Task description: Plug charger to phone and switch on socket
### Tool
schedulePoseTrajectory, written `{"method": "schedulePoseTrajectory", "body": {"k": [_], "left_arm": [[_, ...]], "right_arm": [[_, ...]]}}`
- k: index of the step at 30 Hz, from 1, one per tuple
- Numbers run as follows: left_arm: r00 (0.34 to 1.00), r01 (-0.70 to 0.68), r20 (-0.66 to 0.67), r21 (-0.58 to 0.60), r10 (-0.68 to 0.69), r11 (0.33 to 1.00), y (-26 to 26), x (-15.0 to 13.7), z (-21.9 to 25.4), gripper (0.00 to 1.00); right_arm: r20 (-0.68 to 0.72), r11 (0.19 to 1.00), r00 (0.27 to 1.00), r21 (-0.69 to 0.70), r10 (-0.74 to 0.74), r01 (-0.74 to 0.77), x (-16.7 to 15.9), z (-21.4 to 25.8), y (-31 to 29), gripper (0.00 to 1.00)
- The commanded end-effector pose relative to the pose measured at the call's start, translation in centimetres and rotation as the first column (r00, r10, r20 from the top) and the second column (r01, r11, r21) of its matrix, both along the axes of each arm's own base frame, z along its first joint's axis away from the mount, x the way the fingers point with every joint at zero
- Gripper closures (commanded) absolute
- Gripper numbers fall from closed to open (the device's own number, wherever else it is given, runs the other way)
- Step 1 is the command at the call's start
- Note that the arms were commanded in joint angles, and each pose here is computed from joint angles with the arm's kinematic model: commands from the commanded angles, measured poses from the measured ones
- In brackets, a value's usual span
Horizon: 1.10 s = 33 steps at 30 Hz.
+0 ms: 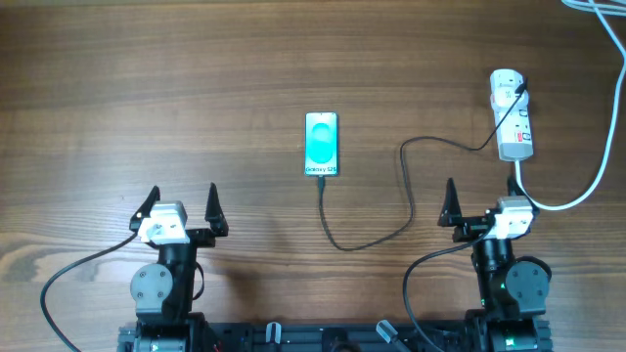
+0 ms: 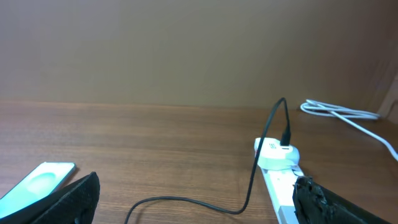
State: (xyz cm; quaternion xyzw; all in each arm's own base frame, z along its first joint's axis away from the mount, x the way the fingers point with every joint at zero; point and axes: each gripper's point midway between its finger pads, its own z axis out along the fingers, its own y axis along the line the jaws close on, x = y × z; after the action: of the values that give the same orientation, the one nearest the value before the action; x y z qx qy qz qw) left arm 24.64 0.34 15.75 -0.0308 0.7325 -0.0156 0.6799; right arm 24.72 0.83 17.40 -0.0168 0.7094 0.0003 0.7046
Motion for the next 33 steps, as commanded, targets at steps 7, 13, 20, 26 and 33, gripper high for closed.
{"method": "schedulePoseTrajectory", "body": {"k": [7, 13, 20, 26, 33], "left_arm": [[1.000, 0.010, 0.004, -0.010, -0.010, 1.000, -0.23, -0.03, -0.02, 0.00], [1.000, 0.010, 0.004, -0.010, -0.010, 1.000, -0.23, -0.03, -0.02, 0.00], [1.000, 0.010, 0.004, -0.010, -0.010, 1.000, -0.23, -0.03, -0.02, 0.00], [1.000, 0.010, 0.004, -0.010, -0.010, 1.000, -0.23, -0.03, -0.02, 0.00], [1.000, 0.010, 0.004, -0.010, -0.010, 1.000, -0.23, -0.03, -0.02, 0.00]], "right_arm": [[0.020, 1.000, 0.999, 0.000, -0.027, 0.027, -0.06, 0.42, -0.51, 0.00], [0.020, 1.000, 0.999, 0.000, -0.027, 0.027, -0.06, 0.42, -0.51, 0.00], [0.020, 1.000, 0.999, 0.000, -0.027, 0.027, -0.06, 0.42, -0.51, 0.00], [0.020, 1.000, 0.999, 0.000, -0.027, 0.027, -0.06, 0.42, -0.51, 0.00], [0.020, 1.000, 0.999, 0.000, -0.027, 0.027, -0.06, 0.42, -0.51, 0.00]]}}
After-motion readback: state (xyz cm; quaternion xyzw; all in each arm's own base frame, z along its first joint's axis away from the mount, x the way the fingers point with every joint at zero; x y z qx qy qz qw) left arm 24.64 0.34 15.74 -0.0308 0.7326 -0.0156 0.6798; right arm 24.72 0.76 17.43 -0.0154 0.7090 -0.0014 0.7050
